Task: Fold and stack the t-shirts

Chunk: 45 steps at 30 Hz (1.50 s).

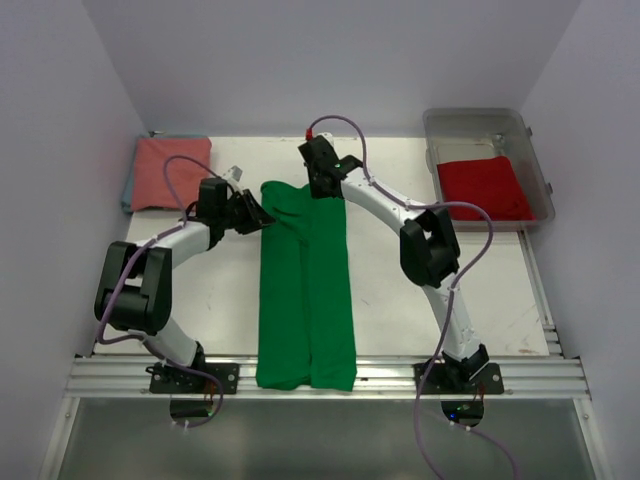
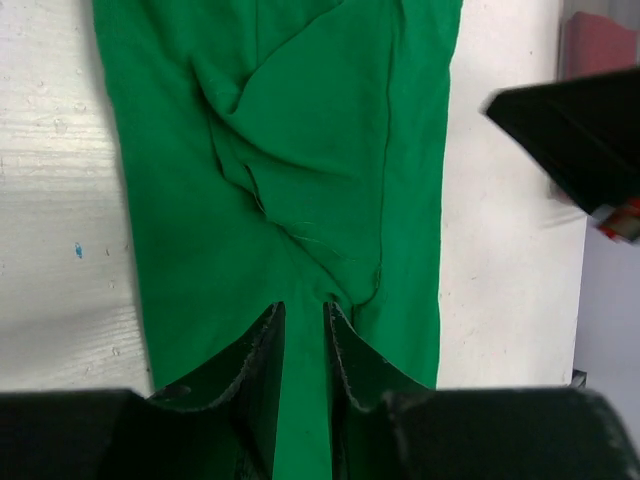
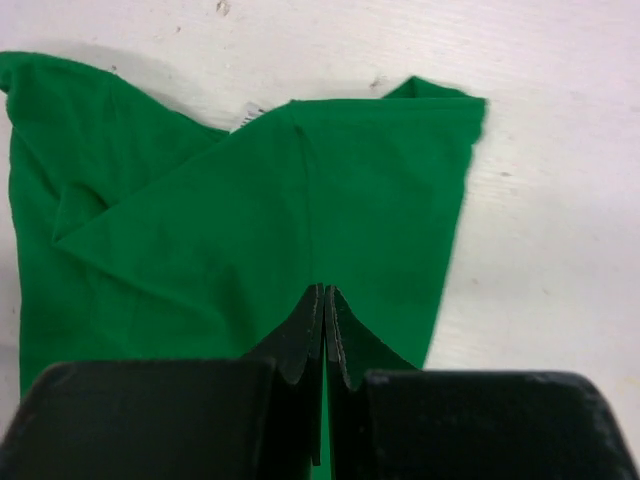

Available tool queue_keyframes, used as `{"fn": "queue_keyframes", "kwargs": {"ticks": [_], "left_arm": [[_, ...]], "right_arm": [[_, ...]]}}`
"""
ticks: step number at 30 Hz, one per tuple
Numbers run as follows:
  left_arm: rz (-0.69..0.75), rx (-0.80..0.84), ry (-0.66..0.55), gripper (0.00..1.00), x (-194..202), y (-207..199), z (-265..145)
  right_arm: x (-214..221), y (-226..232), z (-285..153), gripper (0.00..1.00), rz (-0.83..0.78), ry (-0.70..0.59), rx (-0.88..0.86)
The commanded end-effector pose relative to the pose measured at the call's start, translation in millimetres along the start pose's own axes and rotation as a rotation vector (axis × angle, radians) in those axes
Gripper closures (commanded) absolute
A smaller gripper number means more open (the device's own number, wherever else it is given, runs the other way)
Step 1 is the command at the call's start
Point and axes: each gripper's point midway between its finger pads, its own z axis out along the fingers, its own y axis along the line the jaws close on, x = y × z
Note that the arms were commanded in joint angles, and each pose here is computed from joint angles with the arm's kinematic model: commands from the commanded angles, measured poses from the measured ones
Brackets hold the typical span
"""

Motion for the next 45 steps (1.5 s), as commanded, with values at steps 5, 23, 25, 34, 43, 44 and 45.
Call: {"fn": "queue_keyframes", "kwargs": {"ticks": [5, 23, 25, 34, 43, 44, 45], "left_arm": [[0.051, 0.0, -0.046, 0.8, -9, -5, -8], [0.012, 0.005, 0.042, 0.85, 20, 16, 31], [0.006, 0.015, 0.051, 0.85, 21, 16, 37], [0.049, 0.132, -0.069, 0.82, -13, -30, 37], [0.062, 0.087, -0.038, 0.61, 2, -31, 61], [0.06, 0.085, -0.031, 0.61, 5, -30, 64], [0.052, 0.078, -0.012, 0.61, 11, -24, 69]], "right_arm": [[7, 40, 35, 1.0, -0.023, 0.097, -0.231], [37, 14, 98, 1.0, 0.11, 0.181, -0.181], [45, 8, 103, 1.0, 0.113, 0.193, -0.157], [58, -7, 114, 1.0, 0.113, 0.212, -0.103], [59, -10, 114, 1.0, 0.11, 0.215, -0.102], [58, -10, 114, 1.0, 0.112, 0.214, -0.104], [58, -9, 112, 1.0, 0.111, 0.213, -0.106]]}}
